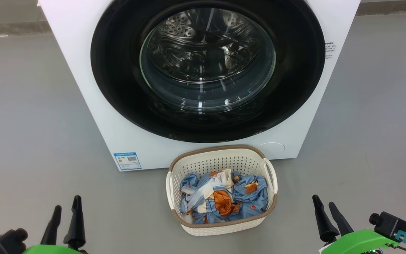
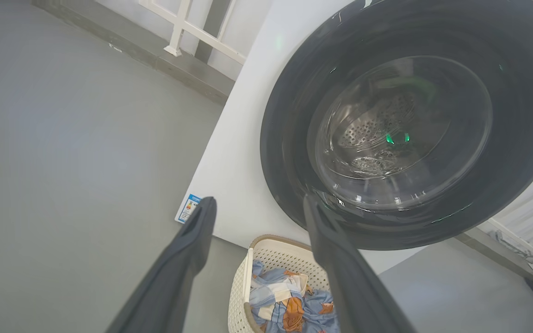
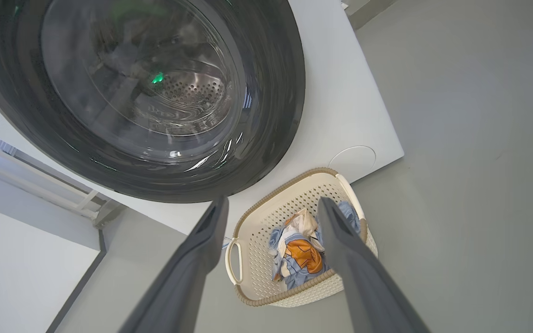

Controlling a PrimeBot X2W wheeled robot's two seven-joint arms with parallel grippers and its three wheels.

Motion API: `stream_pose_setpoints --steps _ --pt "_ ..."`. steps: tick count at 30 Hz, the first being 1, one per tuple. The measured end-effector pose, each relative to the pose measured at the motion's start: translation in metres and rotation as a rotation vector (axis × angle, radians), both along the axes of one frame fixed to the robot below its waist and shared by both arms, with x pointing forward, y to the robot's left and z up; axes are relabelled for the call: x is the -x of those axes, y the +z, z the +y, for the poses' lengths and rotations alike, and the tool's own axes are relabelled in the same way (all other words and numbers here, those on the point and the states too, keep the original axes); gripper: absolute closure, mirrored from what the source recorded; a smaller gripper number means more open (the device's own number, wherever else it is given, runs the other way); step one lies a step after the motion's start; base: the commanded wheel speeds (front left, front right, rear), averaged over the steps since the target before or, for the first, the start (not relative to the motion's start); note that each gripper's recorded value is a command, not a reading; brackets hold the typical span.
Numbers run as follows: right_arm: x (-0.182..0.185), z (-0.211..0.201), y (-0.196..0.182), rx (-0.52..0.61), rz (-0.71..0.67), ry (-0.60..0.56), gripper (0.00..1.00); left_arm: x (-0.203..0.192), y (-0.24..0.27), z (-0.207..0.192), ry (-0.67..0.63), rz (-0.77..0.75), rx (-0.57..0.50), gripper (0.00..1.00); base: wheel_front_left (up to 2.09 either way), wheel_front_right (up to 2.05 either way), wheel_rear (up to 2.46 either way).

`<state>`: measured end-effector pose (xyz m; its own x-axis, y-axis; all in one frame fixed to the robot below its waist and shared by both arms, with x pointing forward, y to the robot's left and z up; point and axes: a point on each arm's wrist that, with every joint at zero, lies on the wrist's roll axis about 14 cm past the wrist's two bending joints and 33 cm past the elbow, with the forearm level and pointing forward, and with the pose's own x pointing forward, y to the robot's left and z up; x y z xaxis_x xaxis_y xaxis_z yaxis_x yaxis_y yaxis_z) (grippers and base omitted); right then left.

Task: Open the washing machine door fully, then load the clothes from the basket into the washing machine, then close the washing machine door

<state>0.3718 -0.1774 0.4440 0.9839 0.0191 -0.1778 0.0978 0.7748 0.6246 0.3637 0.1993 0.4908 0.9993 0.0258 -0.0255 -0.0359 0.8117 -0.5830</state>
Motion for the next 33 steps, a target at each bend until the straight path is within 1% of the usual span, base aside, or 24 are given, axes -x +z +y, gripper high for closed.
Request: stream_pose_setpoints --steps 9,12,24,33 --pt "0.0002 0.0005 0.0007 0.108 -0.012 0.025 0.0 0.0016 0.0051 0.0004 -0.008 -0.022 -0.124 0.0 0.0 0.0 0.0" --pt "0.0002 0.0002 0.0012 0.129 -0.017 0.027 0.0 0.0038 0.0034 0.0005 -0.01 -0.018 -0.145 0.0 0.0 0.0 0.0" --pt "0.0001 -0.0005 0.0019 0.262 -0.036 0.053 0.0 0.0038 0.0066 -0.0016 -0.026 -0.04 -0.3 0.0 0.0 0.0 0.0" --pt "0.0001 -0.0047 0.0042 0.367 -0.056 0.062 0.0 0.0032 0.0098 -0.0008 -0.029 -0.059 -0.386 0.0 0.0 0.0 0.0"
